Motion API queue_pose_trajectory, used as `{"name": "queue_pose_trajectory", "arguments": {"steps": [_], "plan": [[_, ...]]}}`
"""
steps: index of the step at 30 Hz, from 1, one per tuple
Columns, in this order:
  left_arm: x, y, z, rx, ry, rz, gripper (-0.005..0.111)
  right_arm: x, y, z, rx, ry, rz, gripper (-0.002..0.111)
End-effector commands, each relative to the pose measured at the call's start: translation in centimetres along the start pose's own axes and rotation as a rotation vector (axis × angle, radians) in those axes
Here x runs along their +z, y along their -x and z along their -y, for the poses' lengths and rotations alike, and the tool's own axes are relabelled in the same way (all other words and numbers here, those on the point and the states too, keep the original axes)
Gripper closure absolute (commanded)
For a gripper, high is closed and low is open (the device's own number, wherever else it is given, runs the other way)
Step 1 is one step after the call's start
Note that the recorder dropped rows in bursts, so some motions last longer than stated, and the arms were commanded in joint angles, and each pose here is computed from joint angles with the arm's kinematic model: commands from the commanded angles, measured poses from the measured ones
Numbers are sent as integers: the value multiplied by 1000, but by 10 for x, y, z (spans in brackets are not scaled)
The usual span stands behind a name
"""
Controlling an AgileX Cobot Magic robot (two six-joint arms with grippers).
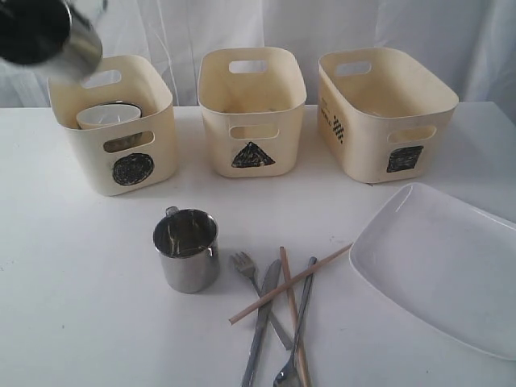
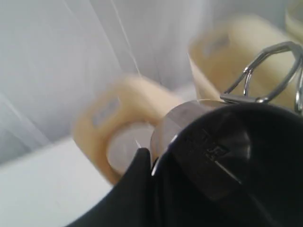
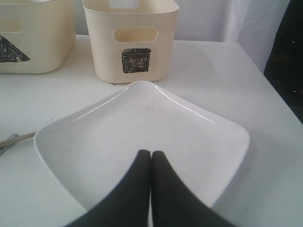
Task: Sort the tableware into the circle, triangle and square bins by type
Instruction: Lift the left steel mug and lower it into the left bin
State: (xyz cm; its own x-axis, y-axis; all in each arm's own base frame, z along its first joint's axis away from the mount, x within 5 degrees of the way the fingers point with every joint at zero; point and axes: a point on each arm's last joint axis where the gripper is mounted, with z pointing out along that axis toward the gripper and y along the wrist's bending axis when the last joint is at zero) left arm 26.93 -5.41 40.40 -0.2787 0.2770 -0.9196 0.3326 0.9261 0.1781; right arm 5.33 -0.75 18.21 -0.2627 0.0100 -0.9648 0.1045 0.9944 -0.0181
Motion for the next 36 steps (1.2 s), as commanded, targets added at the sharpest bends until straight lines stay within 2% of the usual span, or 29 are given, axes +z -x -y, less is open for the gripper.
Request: {"name": "queue_pose_trajectory", "arguments": {"steps": [1,3,5,6,7,8,9,10,11,14,17,18,21,22,27,31,34,36], "plan": [[-13,34,-14,-50,150,336,107,0,0,0,-6,-6,8,108],[-5,36,-18,-49,185,386,107,0,0,0,-6,-6,8,108],[25,31,-24,-19,245,426,107,0,0,0,-6,-6,8,108],[54,22,-29,-14,296,463,107,0,0,0,-6,-6,8,108],[66,18,-31,-11,318,480,107,0,0,0,-6,-6,8,108],[98,2,-35,-4,374,516,107,0,0,0,-6,-6,8,108],[111,-4,-36,9,399,531,107,0,0,0,-6,-6,8,108],[138,-19,-36,41,407,492,107,0,0,0,-6,-6,8,108],[151,-27,-35,59,395,447,107,0,0,0,-6,-6,8,108],[191,-54,-29,72,292,241,105,0,0,0,-6,-6,8,108],[224,-74,-22,73,172,42,87,0,0,0,-6,-6,8,108],[229,-76,-21,69,160,24,79,0,0,0,-6,-6,8,108],[230,-71,-21,66,142,9,61,0,0,0,-6,-6,8,108],[227,-66,-21,63,129,0,59,0,0,0,-6,-6,8,108],[199,-46,-12,48,-44,-198,57,0,0,0,-6,-6,8,108],[163,-27,-7,34,-133,-291,57,0,0,0,-6,-6,8,108],[135,-21,0,-51,-210,-402,57,0,0,0,-6,-6,8,108],[119,-23,9,-110,-300,-508,57,0,0,0,-6,-6,8,108]]}}
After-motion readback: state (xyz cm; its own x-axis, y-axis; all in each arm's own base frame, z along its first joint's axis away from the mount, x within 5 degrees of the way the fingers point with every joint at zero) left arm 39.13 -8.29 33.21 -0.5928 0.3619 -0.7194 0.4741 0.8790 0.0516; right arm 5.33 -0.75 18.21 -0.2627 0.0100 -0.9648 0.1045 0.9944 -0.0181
